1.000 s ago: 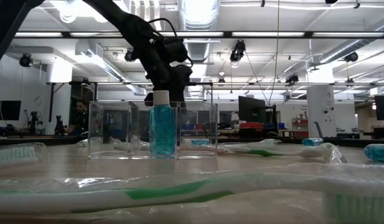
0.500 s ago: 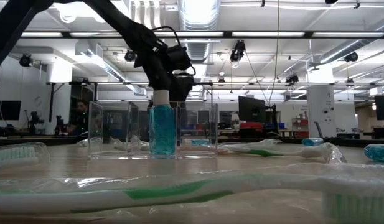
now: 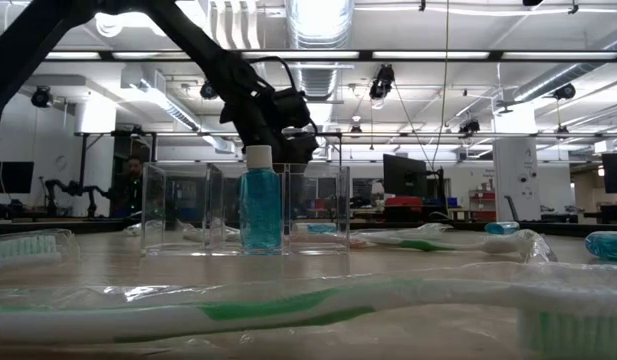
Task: Pick & Place toothbrushing station
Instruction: Put the blue mouthwash bottle into the transparent organizer
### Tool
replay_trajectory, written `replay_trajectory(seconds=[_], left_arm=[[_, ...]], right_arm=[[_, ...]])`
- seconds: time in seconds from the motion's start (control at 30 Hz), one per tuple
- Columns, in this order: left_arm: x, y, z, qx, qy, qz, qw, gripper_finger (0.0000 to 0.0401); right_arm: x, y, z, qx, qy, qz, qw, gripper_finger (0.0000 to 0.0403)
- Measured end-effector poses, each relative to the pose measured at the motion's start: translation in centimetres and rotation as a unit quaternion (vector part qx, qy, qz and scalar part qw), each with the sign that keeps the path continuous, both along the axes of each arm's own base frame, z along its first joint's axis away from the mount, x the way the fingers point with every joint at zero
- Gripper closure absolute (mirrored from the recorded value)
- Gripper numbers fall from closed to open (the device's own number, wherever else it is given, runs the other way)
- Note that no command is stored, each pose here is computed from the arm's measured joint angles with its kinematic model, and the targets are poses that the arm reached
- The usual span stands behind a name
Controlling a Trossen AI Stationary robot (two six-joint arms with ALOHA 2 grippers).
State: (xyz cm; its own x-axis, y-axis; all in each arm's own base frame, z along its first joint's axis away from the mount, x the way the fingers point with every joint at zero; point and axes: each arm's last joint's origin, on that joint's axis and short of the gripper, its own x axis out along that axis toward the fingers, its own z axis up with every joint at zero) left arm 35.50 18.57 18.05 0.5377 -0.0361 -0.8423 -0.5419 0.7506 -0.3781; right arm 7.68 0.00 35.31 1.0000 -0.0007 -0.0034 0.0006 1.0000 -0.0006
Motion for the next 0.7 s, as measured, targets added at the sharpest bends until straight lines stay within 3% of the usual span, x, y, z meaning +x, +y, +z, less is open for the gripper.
replay_trajectory(seconds=[0.17, 0.33, 0.7], left_arm=[[0.12, 0.14, 0.08, 0.022, -0.005, -0.01, 1.0, 0.0202], [0.1, 0.31, 0.06, 0.062, 0.008, -0.013, 0.998, 0.0198], [0.15, -0.06, -0.25, 0.065, 0.012, -0.016, 0.998, 0.0199]], right_arm=[[0.01, 0.0, 0.0, 0.0, 0.0, 0.0, 1.0, 0.0369], [0.0, 0.0, 0.0, 0.0, 0.0, 0.0, 1.0, 0.0369], [0.0, 0.0, 0.0, 0.0, 0.0, 0.0, 1.0, 0.0369]])
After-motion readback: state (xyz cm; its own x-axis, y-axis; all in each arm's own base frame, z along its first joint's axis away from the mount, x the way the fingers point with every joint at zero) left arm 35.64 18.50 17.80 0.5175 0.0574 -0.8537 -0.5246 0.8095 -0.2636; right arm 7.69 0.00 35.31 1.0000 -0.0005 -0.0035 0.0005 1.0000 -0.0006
